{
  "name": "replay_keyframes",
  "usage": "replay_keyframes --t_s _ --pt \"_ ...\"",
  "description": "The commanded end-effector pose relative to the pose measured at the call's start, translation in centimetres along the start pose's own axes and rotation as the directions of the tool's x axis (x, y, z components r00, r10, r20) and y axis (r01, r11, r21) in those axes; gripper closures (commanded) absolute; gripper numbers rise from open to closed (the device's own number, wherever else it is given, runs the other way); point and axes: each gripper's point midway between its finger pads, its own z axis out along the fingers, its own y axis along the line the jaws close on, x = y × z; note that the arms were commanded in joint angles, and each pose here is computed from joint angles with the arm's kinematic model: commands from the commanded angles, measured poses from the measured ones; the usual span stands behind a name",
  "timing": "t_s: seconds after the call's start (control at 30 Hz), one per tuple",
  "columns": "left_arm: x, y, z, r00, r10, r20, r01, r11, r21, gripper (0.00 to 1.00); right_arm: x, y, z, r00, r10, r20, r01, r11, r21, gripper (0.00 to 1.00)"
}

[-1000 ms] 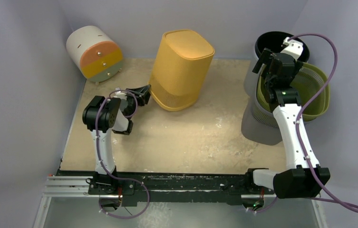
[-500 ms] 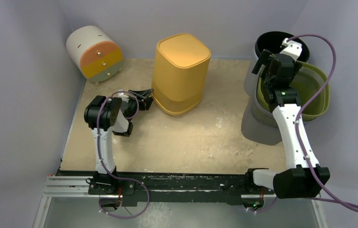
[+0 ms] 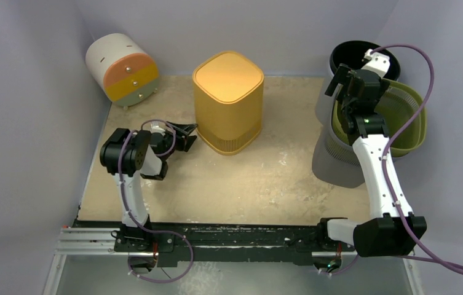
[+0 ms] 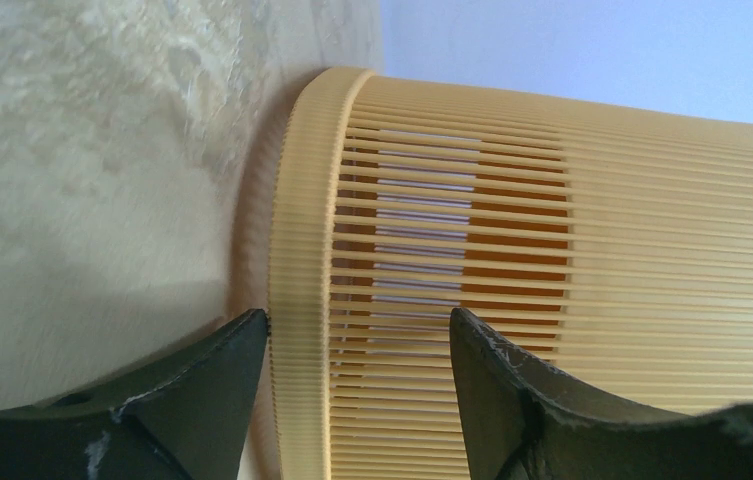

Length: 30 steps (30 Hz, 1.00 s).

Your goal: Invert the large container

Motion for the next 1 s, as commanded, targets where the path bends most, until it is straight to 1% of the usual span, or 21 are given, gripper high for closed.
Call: replay_keyframes --t_s 0.0,0.03,0.07,0.13,0.17,0.23,0.33,0.43,0.5,0.57,0.77,0.87,0.97 --pt "-0.3 2.5 -1.8 0.988 0.153 -0.021 -0.154 0.96 -0.232 0.34 -0.9 0.5 -0.4 0.999 0.026 0.027 -0.025 0.999 -0.04 0.0" --pt "-0.6 3.0 -2.3 0.981 0.191 -0.034 -0.192 0.933 -0.304 0.34 -0.9 0.6 -0.4 0.999 0.027 0.027 -0.025 0.999 -0.044 0.0" --pt "-1.1 3.7 -3.0 0.971 0.234 -0.05 -0.235 0.891 -0.388 0.34 -0.9 0.6 -0.4 0.999 0.028 0.027 -0.027 0.999 -0.046 0.0" --pt "-2.4 3.6 -4.3 0.947 0.314 -0.066 -0.304 0.81 -0.502 0.33 -1.0 0.6 -0.5 0.999 0.027 0.028 -0.026 0.999 -0.047 0.0" --pt "-3.2 2.9 -5.0 0.934 0.353 -0.062 -0.329 0.775 -0.539 0.33 -1.0 0.6 -0.6 0.999 0.027 0.027 -0.025 0.998 -0.05 0.0" --pt "-3.7 1.9 -6.1 0.913 0.398 -0.09 -0.372 0.723 -0.582 0.32 -1.6 0.2 -0.8 0.999 0.026 0.046 -0.024 0.999 -0.032 0.0" --pt "-3.7 -1.2 -7.3 0.891 0.443 -0.098 -0.419 0.719 -0.555 0.32 -2.2 0.4 -1.2 0.998 0.012 0.063 -0.008 0.999 -0.05 0.0" --pt "-3.9 -3.8 -8.3 0.873 0.483 -0.058 -0.438 0.729 -0.527 0.32 -2.4 0.6 -1.6 0.998 0.012 0.06 -0.007 0.997 -0.072 0.0" --pt "-3.5 -4.9 -8.2 0.878 0.475 -0.054 -0.437 0.751 -0.495 0.32 -2.6 1.2 -1.9 0.998 0.016 0.055 -0.01 0.995 -0.104 0.0" --pt "-2.7 -5.4 -7.7 0.89 0.449 -0.08 -0.432 0.772 -0.467 0.32 -3.0 1.5 -2.2 0.998 0.02 0.056 -0.013 0.992 -0.125 0.0" --pt "1.2 -6.2 -5.9 0.875 0.457 -0.157 -0.48 0.779 -0.404 0.32 -4.8 1.5 -3.0 0.997 0.012 0.075 -0.002 0.991 -0.136 0.0" --pt "3.3 -6.2 -4.7 0.878 0.442 -0.185 -0.479 0.796 -0.369 0.32 -5.4 2.8 -3.9 0.997 0.024 0.068 -0.009 0.977 -0.213 0.0" --pt "5.7 -6.3 -3.6 0.885 0.409 -0.221 -0.462 0.828 -0.318 0.32 -5.6 3.3 -3.8 0.997 0.033 0.065 -0.017 0.972 -0.233 0.0"
